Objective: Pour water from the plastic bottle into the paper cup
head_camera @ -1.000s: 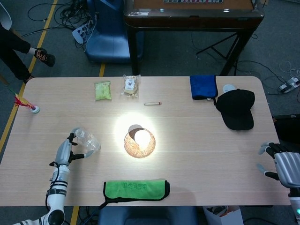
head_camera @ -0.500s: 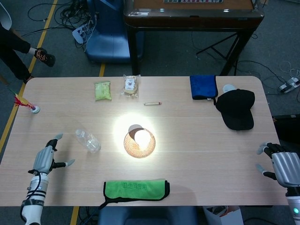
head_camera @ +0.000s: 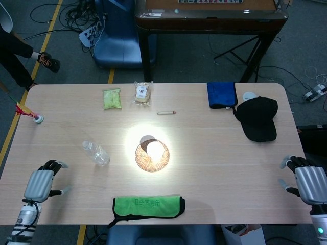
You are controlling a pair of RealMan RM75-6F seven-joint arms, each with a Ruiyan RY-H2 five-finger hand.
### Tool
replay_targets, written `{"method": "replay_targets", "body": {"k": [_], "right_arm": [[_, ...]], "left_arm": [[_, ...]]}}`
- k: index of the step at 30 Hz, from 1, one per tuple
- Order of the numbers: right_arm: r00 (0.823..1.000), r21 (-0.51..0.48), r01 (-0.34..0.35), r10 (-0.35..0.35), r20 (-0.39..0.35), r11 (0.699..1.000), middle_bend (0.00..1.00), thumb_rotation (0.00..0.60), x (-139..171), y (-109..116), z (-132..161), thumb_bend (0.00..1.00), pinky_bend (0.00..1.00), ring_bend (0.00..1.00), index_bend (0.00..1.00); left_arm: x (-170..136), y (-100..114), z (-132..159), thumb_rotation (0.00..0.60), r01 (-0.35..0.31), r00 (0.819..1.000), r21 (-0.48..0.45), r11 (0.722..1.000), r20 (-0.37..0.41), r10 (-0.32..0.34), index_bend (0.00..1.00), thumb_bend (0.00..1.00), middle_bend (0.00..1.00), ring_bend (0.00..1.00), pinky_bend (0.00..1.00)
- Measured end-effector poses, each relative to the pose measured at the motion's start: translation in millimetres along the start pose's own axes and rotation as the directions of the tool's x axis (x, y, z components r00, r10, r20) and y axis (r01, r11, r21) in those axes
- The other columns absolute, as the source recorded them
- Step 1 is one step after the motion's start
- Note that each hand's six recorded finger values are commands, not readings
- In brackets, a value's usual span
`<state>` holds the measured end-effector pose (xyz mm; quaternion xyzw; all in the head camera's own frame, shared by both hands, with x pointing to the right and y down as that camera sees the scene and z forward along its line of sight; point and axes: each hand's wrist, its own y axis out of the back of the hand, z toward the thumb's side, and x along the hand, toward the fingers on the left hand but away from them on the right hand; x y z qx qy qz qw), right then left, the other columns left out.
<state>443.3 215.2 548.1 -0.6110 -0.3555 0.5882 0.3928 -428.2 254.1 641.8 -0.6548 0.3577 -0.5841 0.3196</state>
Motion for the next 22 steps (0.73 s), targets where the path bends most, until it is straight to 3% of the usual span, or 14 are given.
{"method": "replay_targets", "body": {"k": [8,22], "right_arm": [[1.000,0.010,0.001,-0.001,0.011,1.000,0.34,0.600,-1,-1,-1,0.19,0.43,0.36,0.49],[1.000,0.015,0.001,-0.001,0.020,1.000,0.34,0.600,3,-1,-4,0.19,0.43,0.36,0.49]], "left_arm": [[-14,4,-3,0.600,-0.040,0.998,0.023,0.999,0.053,0.039,0.43,0.03,0.43,0.28,0.44],[-15,15,2,0.600,-0.068,0.996,0.078,0.995,0.065,0.063,0.43,0.03,0.44,0.28,0.45]]}}
